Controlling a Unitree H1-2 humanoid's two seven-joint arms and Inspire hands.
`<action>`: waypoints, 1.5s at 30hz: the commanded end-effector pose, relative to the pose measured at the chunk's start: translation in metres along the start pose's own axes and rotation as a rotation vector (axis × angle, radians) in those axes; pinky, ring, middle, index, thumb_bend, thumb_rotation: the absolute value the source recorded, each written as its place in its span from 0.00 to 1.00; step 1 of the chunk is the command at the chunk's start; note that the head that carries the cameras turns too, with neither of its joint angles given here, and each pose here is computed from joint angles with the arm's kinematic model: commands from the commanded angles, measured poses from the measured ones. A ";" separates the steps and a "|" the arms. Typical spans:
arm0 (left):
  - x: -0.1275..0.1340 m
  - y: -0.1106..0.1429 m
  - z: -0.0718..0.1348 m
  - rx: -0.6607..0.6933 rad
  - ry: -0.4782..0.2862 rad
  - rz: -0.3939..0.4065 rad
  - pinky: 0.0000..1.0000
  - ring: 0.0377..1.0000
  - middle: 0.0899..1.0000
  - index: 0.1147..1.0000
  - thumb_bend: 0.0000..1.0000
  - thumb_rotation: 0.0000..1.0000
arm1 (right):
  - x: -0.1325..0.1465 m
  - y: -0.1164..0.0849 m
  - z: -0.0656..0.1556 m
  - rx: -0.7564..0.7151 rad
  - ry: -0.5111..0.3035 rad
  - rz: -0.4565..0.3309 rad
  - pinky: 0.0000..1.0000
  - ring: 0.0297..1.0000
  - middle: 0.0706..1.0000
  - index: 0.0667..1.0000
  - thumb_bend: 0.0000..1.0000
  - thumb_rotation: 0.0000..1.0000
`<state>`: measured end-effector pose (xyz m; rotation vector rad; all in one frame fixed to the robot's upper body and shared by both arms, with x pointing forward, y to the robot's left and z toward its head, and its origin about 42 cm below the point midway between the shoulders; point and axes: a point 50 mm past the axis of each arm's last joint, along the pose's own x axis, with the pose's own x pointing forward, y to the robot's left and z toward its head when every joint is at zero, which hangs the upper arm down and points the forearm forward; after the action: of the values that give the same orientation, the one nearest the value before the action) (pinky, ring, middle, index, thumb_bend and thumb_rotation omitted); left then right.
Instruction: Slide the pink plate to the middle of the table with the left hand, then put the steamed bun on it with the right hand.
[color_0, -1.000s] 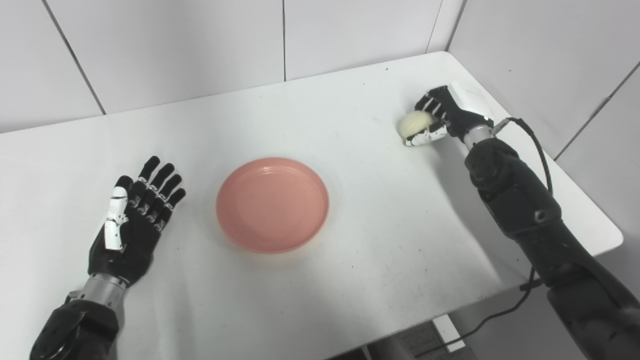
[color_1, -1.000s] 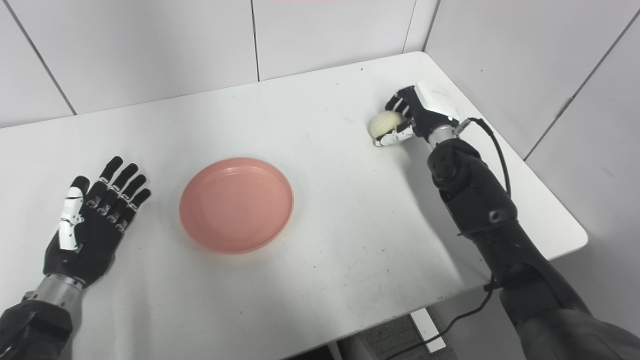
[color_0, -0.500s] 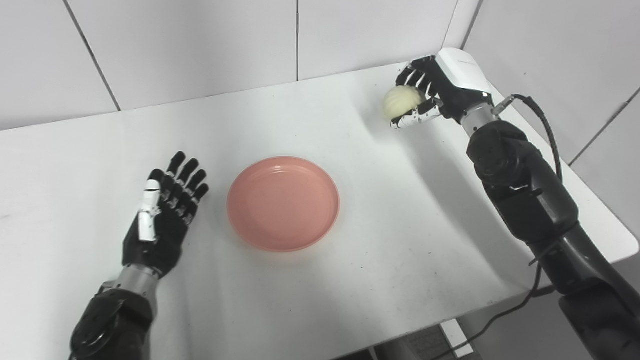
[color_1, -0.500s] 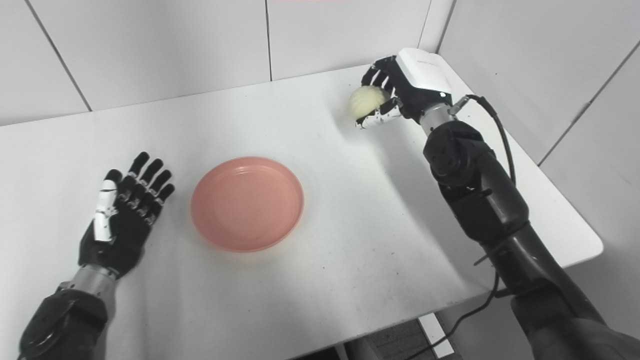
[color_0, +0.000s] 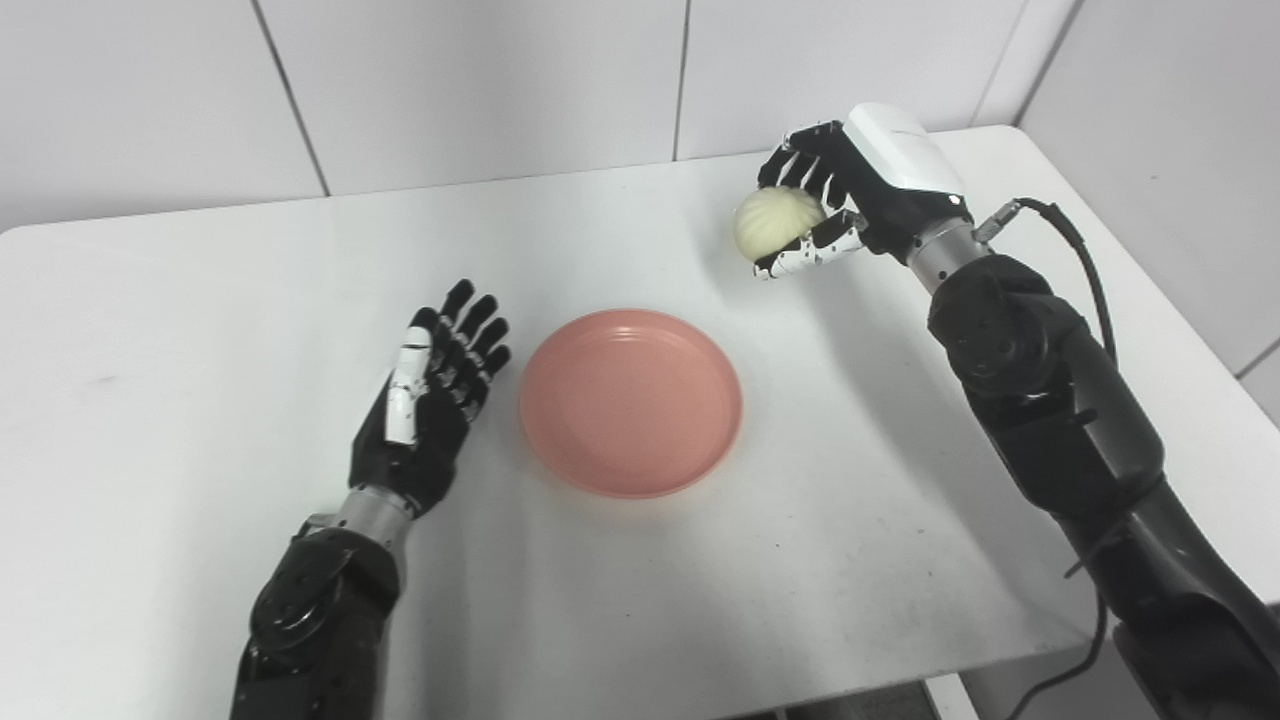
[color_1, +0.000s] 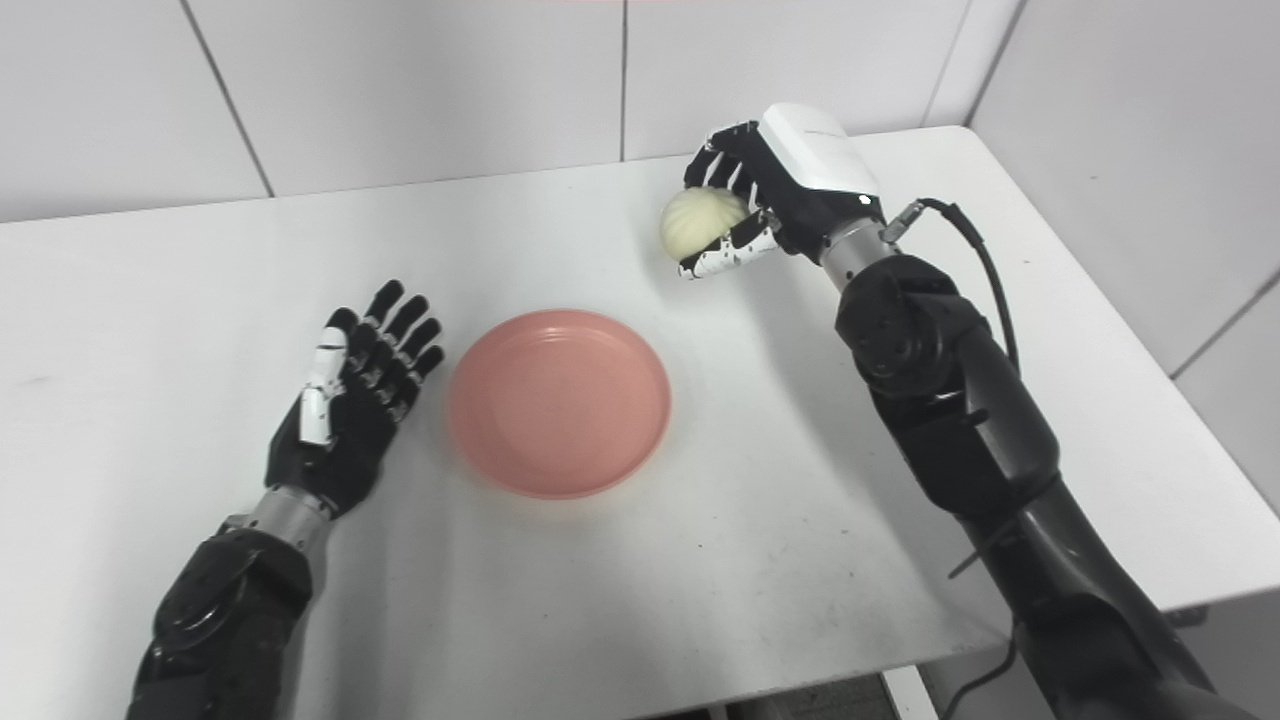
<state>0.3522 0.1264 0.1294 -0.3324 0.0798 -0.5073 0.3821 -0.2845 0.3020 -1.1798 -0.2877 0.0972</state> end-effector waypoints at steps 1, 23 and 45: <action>-0.005 0.002 -0.023 -0.004 0.118 0.045 1.00 0.98 0.98 1.00 0.50 1.00 | 0.009 -0.020 0.027 -0.024 -0.093 -0.060 0.36 0.40 0.42 0.45 0.51 0.12; 0.002 -0.010 -0.019 0.007 0.117 0.054 1.00 0.97 0.97 0.99 0.49 1.00 | 0.006 0.037 0.088 0.059 -0.257 0.148 0.32 0.38 0.43 0.45 0.51 0.12; 0.003 -0.011 -0.018 -0.011 0.114 0.050 1.00 0.98 0.98 0.99 0.48 1.00 | 0.003 0.081 0.073 -0.057 -0.173 0.314 0.30 0.38 0.45 0.45 0.51 0.12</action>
<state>0.3533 0.1111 0.1339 -0.3208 0.0921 -0.4891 0.3674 -0.1881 0.2396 -1.2437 -0.2050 0.4934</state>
